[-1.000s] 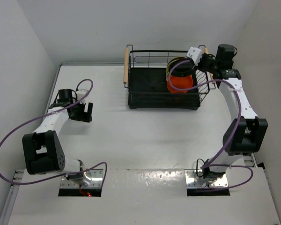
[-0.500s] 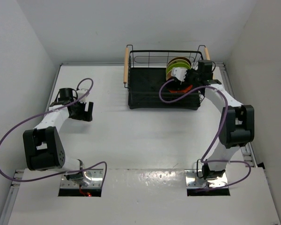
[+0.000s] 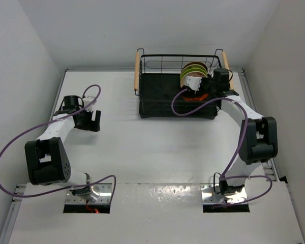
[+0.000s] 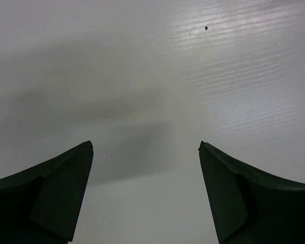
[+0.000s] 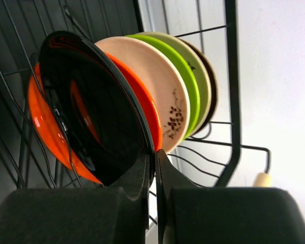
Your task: Load the plates into the dish rack
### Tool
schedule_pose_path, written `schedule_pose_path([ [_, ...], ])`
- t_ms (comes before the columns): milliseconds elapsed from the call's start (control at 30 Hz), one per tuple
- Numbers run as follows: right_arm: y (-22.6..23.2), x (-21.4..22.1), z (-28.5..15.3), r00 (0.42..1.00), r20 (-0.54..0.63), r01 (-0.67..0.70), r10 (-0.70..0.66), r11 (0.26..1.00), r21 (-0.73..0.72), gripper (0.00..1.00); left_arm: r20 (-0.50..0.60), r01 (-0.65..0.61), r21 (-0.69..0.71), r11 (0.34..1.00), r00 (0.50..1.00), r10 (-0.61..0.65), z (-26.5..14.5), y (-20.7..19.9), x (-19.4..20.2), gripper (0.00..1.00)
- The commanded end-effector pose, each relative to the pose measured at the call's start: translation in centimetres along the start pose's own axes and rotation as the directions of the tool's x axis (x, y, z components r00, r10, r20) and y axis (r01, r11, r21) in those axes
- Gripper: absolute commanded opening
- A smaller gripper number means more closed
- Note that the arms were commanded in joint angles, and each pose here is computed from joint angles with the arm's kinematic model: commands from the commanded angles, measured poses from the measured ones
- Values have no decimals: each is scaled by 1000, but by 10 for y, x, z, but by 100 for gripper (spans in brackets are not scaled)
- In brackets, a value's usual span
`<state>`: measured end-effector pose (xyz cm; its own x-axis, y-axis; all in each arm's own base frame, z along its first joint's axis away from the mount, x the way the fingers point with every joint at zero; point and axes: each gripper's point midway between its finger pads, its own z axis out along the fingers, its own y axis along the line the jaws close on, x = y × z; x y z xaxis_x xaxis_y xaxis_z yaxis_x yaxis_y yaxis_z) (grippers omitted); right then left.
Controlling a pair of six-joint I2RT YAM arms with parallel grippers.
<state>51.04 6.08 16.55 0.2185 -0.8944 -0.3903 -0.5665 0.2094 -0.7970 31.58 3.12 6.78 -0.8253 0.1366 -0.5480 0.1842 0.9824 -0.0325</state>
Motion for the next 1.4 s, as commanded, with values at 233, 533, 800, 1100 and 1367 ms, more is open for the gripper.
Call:
schedule_pose_path([
  [233, -63, -47, -57, 991, 113, 50, -72, 980, 191, 0, 59, 10, 5, 1000, 998, -10, -9, 1, -17, 90],
  [533, -31, -31, -46, 994, 108, -2, 0, 1000, 19, 0, 59, 10, 5, 1000, 998, -10, -9, 1, -17, 90],
  [800, -28, -15, -32, 994, 92, -61, 60, 998, 4, 0, 59, 10, 5, 1000, 998, -10, -9, 1, -17, 90],
  [1100, -55, -12, -32, 998, 48, -48, 42, 989, 143, 0, 59, 10, 5, 1000, 998, -10, -9, 1, -17, 90],
  [1367, -49, -15, -30, 997, 56, -51, 45, 992, 119, 0, 59, 0, 4, 1000, 998, -1, -9, 2, -17, 90],
])
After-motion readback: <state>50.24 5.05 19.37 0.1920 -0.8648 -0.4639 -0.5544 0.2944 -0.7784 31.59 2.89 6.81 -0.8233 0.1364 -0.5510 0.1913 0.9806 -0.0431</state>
